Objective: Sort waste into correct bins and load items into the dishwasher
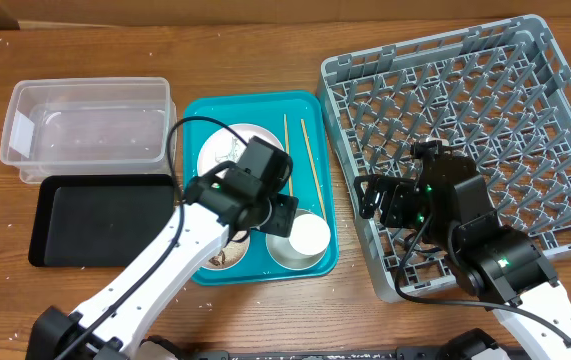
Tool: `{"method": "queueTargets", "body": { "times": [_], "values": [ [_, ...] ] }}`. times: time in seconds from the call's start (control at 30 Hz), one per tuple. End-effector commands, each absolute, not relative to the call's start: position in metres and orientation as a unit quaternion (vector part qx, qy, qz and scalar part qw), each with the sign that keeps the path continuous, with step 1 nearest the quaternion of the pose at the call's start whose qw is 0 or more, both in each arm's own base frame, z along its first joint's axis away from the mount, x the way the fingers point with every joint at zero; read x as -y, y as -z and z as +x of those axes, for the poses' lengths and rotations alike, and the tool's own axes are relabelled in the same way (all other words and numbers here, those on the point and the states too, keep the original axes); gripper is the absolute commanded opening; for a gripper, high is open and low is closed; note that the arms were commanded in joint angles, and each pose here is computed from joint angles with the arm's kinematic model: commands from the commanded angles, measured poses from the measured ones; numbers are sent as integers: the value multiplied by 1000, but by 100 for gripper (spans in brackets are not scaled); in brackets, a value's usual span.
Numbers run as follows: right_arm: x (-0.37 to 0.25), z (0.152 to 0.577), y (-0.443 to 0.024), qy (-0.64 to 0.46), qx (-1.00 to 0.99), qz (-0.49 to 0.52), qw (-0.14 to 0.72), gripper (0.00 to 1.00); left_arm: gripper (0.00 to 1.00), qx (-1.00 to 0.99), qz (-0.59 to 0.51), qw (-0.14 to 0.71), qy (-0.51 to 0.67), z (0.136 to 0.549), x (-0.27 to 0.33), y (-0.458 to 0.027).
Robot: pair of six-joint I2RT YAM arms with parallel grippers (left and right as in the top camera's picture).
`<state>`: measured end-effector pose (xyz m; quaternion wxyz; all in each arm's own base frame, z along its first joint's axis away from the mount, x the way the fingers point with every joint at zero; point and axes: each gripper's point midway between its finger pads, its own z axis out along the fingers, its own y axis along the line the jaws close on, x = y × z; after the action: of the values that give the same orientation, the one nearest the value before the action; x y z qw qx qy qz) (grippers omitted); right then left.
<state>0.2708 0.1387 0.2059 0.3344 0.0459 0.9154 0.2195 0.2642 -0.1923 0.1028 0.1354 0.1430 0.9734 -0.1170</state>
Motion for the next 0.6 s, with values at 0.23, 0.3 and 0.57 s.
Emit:
{"method": "queueTargets", "body": {
  "times": [0.23, 0.3, 0.57],
  "values": [
    [-143, 280, -198, -212, -921, 48, 322, 96, 5, -969, 193, 98, 115, 261, 211, -75],
    [-143, 280, -198, -212, -921, 48, 322, 95, 4, -970, 187, 101, 118, 264, 213, -87],
    [-188, 276, -228, -326, -886, -41, 329, 93, 4, -943, 115, 143, 279, 300, 194, -215]
  ]
}}
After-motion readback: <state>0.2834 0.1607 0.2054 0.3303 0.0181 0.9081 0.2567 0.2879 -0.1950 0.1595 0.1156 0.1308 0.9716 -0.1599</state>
